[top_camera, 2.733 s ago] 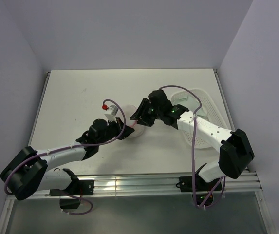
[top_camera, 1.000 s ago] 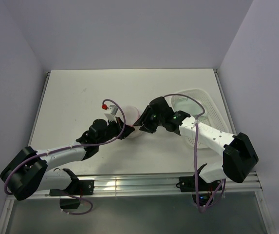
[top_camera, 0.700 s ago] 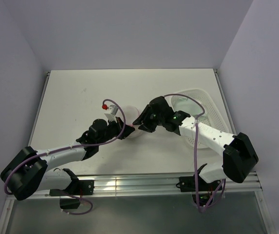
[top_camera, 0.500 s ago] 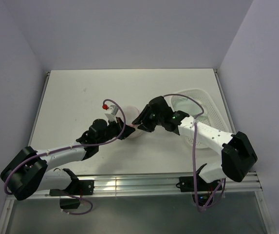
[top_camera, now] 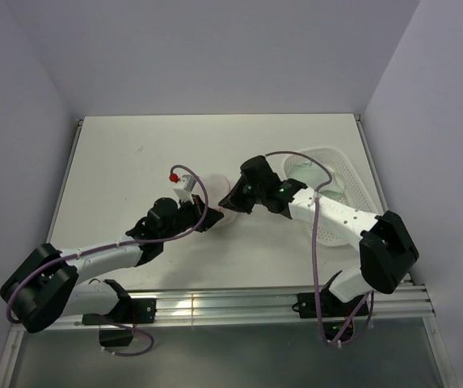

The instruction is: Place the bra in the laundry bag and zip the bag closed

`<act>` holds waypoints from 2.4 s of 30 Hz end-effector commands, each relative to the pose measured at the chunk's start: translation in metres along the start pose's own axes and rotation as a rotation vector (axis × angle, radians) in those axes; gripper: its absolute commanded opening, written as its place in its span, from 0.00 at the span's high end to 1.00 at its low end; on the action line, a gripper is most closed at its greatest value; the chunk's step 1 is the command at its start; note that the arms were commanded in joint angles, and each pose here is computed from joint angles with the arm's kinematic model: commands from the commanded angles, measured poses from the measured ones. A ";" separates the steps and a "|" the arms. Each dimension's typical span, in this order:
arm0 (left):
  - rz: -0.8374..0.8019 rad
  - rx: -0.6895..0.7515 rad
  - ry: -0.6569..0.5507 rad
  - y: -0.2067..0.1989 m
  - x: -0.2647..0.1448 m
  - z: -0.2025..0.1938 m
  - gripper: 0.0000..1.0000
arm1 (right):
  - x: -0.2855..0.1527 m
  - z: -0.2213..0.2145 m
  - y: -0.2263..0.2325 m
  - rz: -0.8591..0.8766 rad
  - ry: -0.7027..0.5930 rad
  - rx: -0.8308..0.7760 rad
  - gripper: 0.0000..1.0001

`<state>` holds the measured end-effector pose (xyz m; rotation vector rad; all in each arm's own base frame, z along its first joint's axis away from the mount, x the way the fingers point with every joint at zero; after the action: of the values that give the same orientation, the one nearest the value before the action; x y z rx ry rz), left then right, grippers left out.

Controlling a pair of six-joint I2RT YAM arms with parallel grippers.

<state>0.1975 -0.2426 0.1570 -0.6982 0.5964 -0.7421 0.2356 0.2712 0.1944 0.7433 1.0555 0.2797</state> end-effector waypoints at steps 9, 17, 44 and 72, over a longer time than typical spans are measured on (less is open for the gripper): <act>0.173 -0.053 -0.064 0.043 -0.030 0.006 1.00 | -0.014 0.040 0.009 -0.009 -0.100 -0.146 1.00; 0.257 -0.098 -0.142 0.065 -0.053 0.025 1.00 | -0.014 0.065 0.029 0.067 -0.071 -0.273 1.00; 0.077 -0.070 -0.083 0.012 0.000 0.020 1.00 | -0.024 0.106 0.058 -0.023 -0.106 -0.395 0.44; 0.022 -0.037 -0.053 0.001 -0.001 0.023 1.00 | 0.014 -0.001 0.012 0.171 0.014 -0.034 0.44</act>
<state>0.2080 -0.2257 0.1452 -0.7353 0.6488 -0.6177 0.2380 0.2807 0.1913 0.7516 1.0369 0.4432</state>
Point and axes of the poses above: each gripper's point midway between its finger pads, its own x axis out along the fingers, its own y axis along the line the jaws close on, z = x × y, the point moved 7 cm from there along -x, back along the fingers, and after that the axes turned 8 degrees about -x, right-handed, at the moved point
